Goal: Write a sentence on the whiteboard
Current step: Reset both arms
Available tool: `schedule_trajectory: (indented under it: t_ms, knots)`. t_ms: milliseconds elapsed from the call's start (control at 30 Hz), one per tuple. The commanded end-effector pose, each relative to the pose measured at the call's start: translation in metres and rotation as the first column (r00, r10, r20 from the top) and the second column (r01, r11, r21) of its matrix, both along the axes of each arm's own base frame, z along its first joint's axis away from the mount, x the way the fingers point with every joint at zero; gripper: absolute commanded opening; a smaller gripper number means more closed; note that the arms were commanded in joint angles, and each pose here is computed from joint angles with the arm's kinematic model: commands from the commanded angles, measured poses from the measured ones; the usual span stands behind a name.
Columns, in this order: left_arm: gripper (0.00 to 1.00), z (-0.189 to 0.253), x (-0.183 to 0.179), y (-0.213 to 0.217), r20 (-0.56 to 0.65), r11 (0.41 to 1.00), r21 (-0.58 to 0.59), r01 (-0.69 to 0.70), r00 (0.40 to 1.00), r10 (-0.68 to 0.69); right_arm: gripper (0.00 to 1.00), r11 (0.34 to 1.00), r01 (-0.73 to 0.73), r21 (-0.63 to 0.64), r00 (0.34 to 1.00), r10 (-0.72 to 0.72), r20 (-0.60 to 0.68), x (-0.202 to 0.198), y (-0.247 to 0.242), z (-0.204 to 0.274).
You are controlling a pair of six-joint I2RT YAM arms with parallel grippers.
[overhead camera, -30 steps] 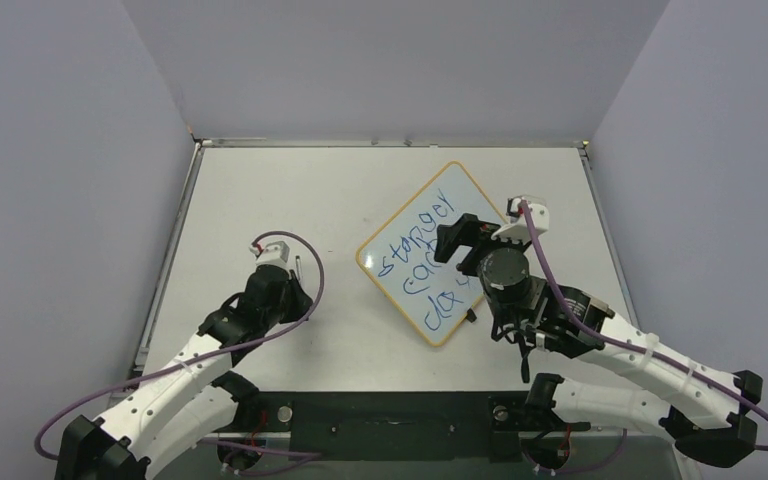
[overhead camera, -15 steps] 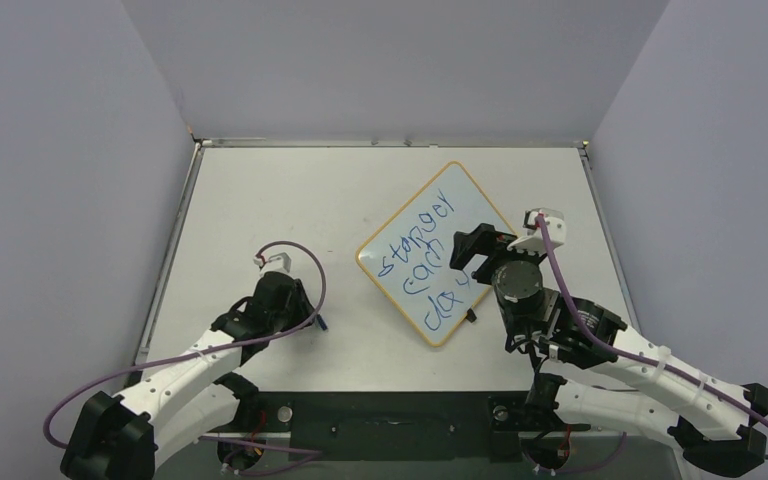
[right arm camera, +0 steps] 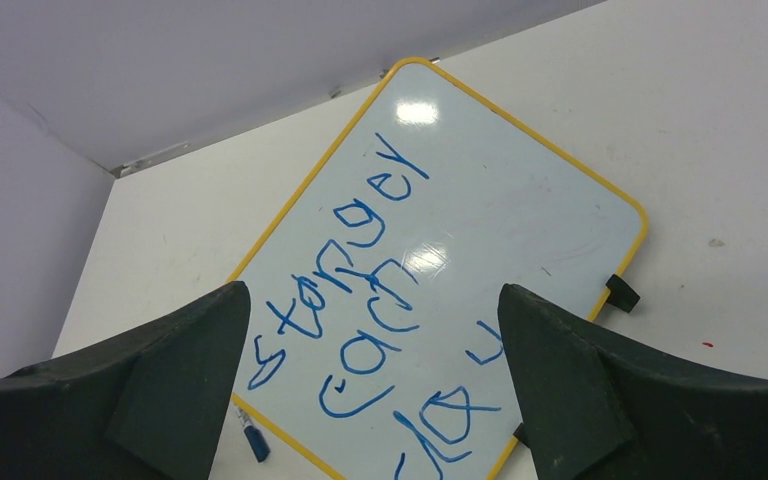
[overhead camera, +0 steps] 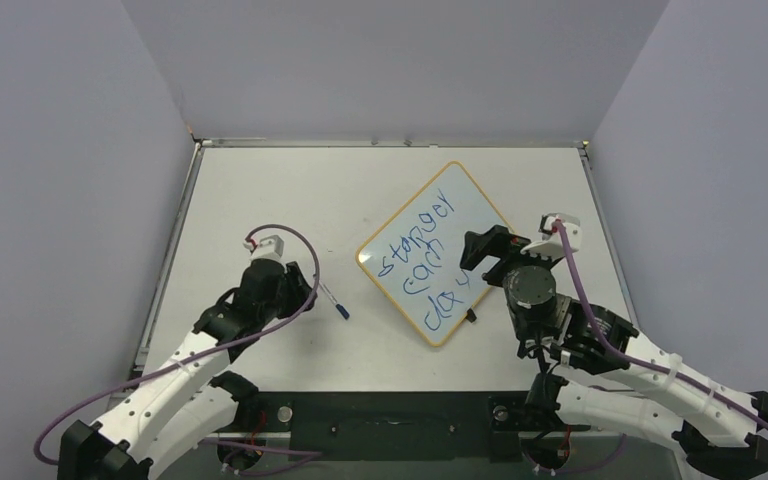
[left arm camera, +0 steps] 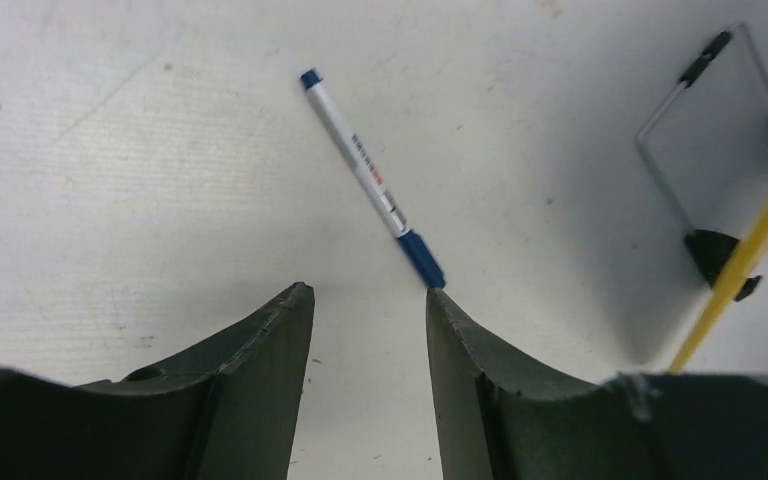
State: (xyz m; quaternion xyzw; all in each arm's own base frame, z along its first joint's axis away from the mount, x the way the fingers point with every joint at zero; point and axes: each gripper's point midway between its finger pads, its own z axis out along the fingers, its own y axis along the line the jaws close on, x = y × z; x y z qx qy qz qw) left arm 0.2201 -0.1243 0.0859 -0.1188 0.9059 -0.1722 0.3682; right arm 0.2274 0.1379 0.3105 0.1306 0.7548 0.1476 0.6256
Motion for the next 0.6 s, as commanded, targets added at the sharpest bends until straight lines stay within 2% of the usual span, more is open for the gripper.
schedule_trajectory:
  t_ms: [0,133,233,567]
  knots:
    - [0.43,0.077,0.021,-0.002,0.161,1.000,0.006,0.029,0.986,-0.030,0.91,0.998,0.065,0.001,0.998,-0.065,0.024,-0.003,-0.024,0.001]
    - [0.43,0.122,0.031,0.008,0.263,0.994,0.097,0.043,0.963,-0.067,0.98,0.996,0.084,0.009,0.996,-0.084,0.036,-0.009,-0.038,-0.002]
    - [0.44,0.146,0.036,0.016,0.341,0.986,0.163,0.047,0.935,-0.101,1.00,0.995,0.092,0.025,0.994,-0.094,0.057,-0.015,-0.051,-0.001]
    - [0.48,0.144,0.036,0.015,0.356,0.980,0.184,0.073,0.924,-0.136,1.00,0.980,0.201,-0.005,0.977,-0.200,0.077,-0.018,-0.079,-0.003]
